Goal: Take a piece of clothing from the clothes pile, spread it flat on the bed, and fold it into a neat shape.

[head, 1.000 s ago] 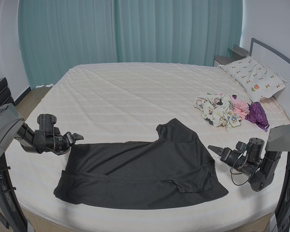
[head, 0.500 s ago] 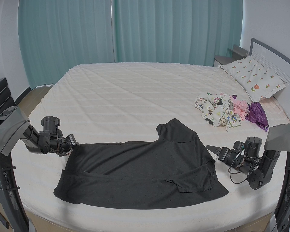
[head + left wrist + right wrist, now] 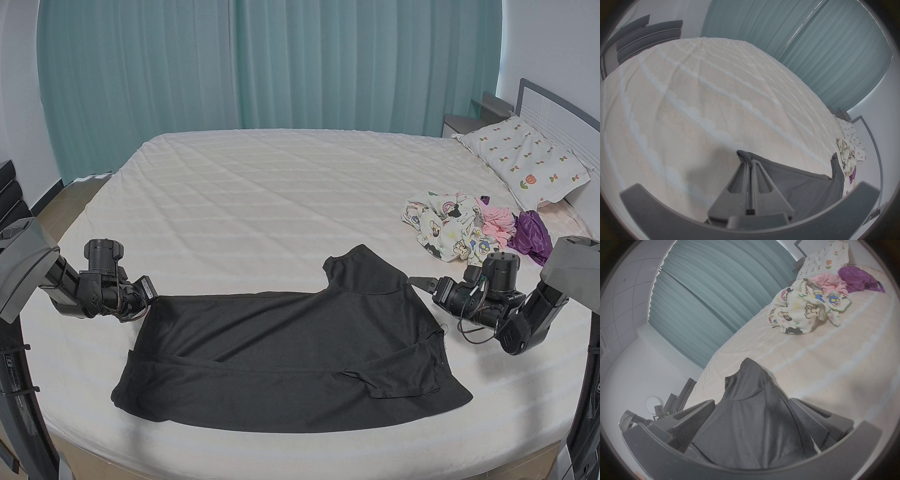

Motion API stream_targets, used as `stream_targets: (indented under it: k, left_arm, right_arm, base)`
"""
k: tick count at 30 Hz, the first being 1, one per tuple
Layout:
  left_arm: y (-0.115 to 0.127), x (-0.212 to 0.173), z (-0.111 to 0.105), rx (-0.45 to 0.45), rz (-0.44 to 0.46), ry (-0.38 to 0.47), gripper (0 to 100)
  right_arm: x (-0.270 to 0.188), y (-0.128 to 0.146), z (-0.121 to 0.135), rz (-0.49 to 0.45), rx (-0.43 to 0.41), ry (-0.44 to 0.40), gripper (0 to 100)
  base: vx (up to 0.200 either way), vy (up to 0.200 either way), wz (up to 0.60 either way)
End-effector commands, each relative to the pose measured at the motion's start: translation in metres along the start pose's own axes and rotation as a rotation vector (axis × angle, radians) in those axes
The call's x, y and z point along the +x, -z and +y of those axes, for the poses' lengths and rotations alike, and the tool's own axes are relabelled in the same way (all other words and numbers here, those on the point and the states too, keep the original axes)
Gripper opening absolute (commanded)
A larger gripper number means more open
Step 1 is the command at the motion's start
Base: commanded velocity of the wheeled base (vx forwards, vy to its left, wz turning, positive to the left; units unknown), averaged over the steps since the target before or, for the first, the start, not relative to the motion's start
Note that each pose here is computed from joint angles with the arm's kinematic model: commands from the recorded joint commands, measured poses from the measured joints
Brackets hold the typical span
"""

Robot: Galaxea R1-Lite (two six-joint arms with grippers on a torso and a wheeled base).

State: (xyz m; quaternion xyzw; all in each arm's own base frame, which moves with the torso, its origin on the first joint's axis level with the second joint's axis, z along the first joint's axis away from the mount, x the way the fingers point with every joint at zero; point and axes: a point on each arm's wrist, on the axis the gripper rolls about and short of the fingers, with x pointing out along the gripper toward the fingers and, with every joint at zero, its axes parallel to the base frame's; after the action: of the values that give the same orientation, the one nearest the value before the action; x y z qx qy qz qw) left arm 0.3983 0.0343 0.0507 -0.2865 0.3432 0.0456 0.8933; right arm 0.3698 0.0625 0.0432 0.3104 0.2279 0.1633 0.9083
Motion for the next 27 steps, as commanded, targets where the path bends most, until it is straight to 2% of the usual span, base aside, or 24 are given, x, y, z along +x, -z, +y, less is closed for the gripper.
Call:
stream_targets:
  k: [1,11,16,27]
  left_arm:
    - [-0.005,-0.018,-0.008,0.001,-0.027,0.007,0]
    - [-0.002,-0.020,-0.007,-0.003,-0.019,0.002,0]
    - [-0.001,-0.020,-0.007,-0.004,-0.016,0.001,0]
    - [-0.001,-0.018,-0.006,-0.004,-0.014,-0.001,0]
  right_arm:
    - [0.031,-0.021,0.009,0.000,-0.015,-0.008,100]
    - [0.071,-0.024,0.007,0.070,-0.027,0.026,100]
    - [0.091,-0.025,0.001,0.058,-0.042,0.066,100]
    - [0.109,-0.018,0.002,0.065,-0.051,0.058,100]
  base:
    - [0.000,0.000,0.00]
    - [0.000,0.000,0.00]
    - [0.000,0.000,0.00]
    - [0.000,0.000,0.00]
